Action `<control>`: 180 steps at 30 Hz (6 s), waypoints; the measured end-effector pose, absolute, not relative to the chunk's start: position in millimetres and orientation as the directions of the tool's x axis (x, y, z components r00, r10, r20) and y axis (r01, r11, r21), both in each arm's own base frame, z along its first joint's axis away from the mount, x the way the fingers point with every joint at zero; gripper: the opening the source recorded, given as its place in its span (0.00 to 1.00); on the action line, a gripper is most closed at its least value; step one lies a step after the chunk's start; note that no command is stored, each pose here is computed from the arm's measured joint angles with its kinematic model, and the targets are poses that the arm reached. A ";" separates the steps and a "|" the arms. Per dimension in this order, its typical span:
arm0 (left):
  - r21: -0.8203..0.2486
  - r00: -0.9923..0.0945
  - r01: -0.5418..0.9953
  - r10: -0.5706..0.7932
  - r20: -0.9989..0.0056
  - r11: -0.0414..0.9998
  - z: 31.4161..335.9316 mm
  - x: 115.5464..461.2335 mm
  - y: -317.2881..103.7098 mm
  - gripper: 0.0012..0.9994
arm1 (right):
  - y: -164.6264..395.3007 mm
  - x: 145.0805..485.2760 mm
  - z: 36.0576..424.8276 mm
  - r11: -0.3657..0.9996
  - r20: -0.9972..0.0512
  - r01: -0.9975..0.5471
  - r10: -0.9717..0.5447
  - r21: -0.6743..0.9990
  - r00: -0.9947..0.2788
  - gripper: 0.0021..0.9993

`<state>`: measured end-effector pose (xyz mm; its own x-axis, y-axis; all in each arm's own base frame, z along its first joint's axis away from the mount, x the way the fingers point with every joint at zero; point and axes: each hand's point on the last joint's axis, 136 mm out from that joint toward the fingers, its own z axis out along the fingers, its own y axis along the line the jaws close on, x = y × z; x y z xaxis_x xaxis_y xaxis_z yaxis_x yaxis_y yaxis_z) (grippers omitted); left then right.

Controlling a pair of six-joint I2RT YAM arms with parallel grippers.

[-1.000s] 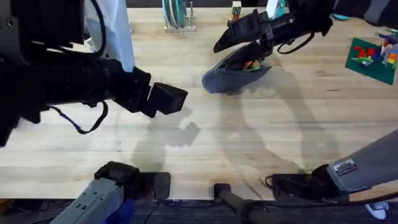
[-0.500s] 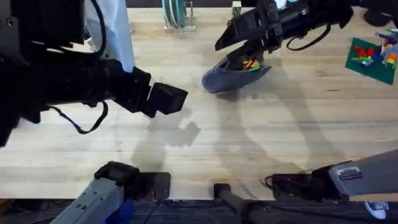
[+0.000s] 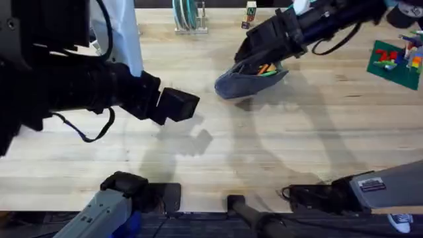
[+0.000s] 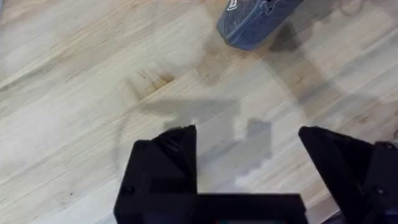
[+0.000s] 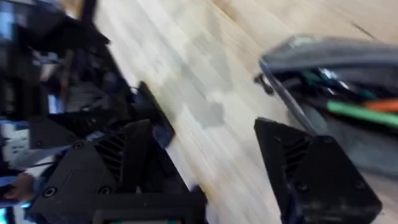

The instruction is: Unzip the bag, pick up the pens from the table one at a time and place them inside, then zip the bag closed.

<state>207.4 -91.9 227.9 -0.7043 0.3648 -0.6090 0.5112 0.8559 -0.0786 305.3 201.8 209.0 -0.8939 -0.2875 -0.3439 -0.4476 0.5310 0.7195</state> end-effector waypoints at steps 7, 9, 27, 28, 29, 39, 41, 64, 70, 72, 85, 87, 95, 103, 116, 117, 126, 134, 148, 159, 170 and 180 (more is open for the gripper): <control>-0.077 -0.701 0.512 0.364 -0.614 0.856 228.8 208.6 -92.2 0.99 | 169.3 300.1 240.3 0.677 -0.352 -0.513 -0.376 0.528 -0.857 1.00; -0.076 -0.700 0.512 0.364 -0.614 0.856 228.9 208.7 -92.2 0.99 | 162.4 301.4 254.3 0.694 -0.381 -0.540 -0.391 0.476 -0.838 1.00; -0.101 -0.632 0.608 0.404 -0.662 0.787 237.5 207.4 -109.5 0.99 | 118.1 267.2 305.0 0.775 -0.492 -0.603 -0.458 0.187 -0.741 1.00; -0.103 -0.628 0.614 0.406 -0.664 0.783 237.9 207.0 -110.5 0.99 | 117.0 265.2 304.6 0.774 -0.495 -0.608 -0.463 0.178 -0.735 1.00; -0.105 -0.626 0.618 0.407 -0.665 0.779 238.1 206.6 -111.2 0.99 | 116.0 263.6 303.4 0.772 -0.496 -0.613 -0.470 0.170 -0.730 1.00; -0.107 -0.623 0.633 0.421 -0.659 0.767 236.5 203.3 -111.1 0.99 | 135.0 267.4 299.1 0.676 -0.527 -0.731 -0.590 0.092 -0.612 1.00; -0.109 -0.628 0.624 0.415 -0.658 0.774 236.3 204.2 -108.7 0.99 | 145.3 264.0 298.7 0.637 -0.529 -0.767 -0.626 0.078 -0.573 1.00; -0.156 -0.616 0.654 0.401 -0.678 0.740 239.0 199.4 -103.5 0.99 | 196.5 287.7 252.7 0.392 -0.398 -0.914 -0.859 -0.108 -0.322 1.00; -0.159 -0.615 0.656 0.400 -0.679 0.738 239.3 199.2 -104.0 0.99 | 198.6 292.7 240.3 0.298 -0.359 -0.946 -0.903 -0.127 -0.236 1.00; -0.159 -0.616 0.656 0.400 -0.679 0.738 239.2 199.0 -103.9 0.99 | 200.0 295.3 235.5 0.269 -0.347 -0.954 -0.914 -0.131 -0.210 1.00; -0.161 -0.618 0.655 0.400 -0.677 0.738 238.8 198.5 -103.9 0.99 | 206.5 307.8 230.5 0.110 -0.329 -0.972 -0.944 -0.209 -0.037 1.00; -0.161 -0.618 0.655 0.400 -0.677 0.738 238.8 198.5 -103.9 0.99 | 207.5 309.4 230.3 0.103 -0.329 -0.971 -0.944 -0.215 -0.027 1.00; -0.161 -0.617 0.655 0.400 -0.677 0.738 238.9 198.6 -104.0 0.99 | 213.7 320.4 204.6 0.021 -0.287 -0.981 -0.957 -0.194 0.036 1.00; -0.161 -0.617 0.655 0.400 -0.677 0.738 238.9 198.6 -104.0 0.99 | 217.3 326.1 192.8 -0.051 -0.264 -0.979 -0.959 -0.198 0.103 1.00; -0.161 -0.618 0.655 0.400 -0.677 0.738 238.9 198.6 -104.0 0.99 | 228.9 332.5 175.5 -0.100 -0.252 -0.977 -0.957 -0.190 0.147 1.00; -0.161 -0.618 0.655 0.400 -0.677 0.738 238.9 198.6 -104.0 0.99 | 229.6 333.0 172.0 -0.104 -0.248 -0.978 -0.957 -0.183 0.149 1.00; -0.161 -0.618 0.655 0.400 -0.677 0.738 238.9 198.6 -104.0 0.99 | 233.7 336.7 150.5 -0.130 -0.228 -0.981 -0.960 -0.146 0.162 0.99; -0.161 -0.617 0.655 0.400 -0.677 0.738 238.9 198.6 -104.0 0.99 | 240.8 343.0 138.3 -0.137 -0.228 -0.980 -0.959 -0.145 0.168 0.95; -0.161 -0.618 0.655 0.400 -0.677 0.738 238.9 198.6 -104.0 0.99 | 243.1 345.5 128.5 -0.144 -0.222 -0.981 -0.960 -0.133 0.171 0.68; -0.161 -0.618 0.655 0.400 -0.677 0.738 238.9 198.6 -104.0 0.99 | 242.7 344.2 128.2 -0.152 -0.220 -0.980 -0.959 -0.130 0.177 0.04; -0.161 -0.618 0.655 0.400 -0.677 0.738 238.9 198.6 -103.9 0.99 | 242.9 343.7 128.2 -0.153 -0.219 -0.980 -0.959 -0.129 0.178 0.03; -0.161 -0.617 0.655 0.400 -0.677 0.738 238.9 198.6 -103.9 0.99 | 239.8 336.7 130.8 -0.156 -0.209 -0.983 -0.962 -0.101 0.175 0.03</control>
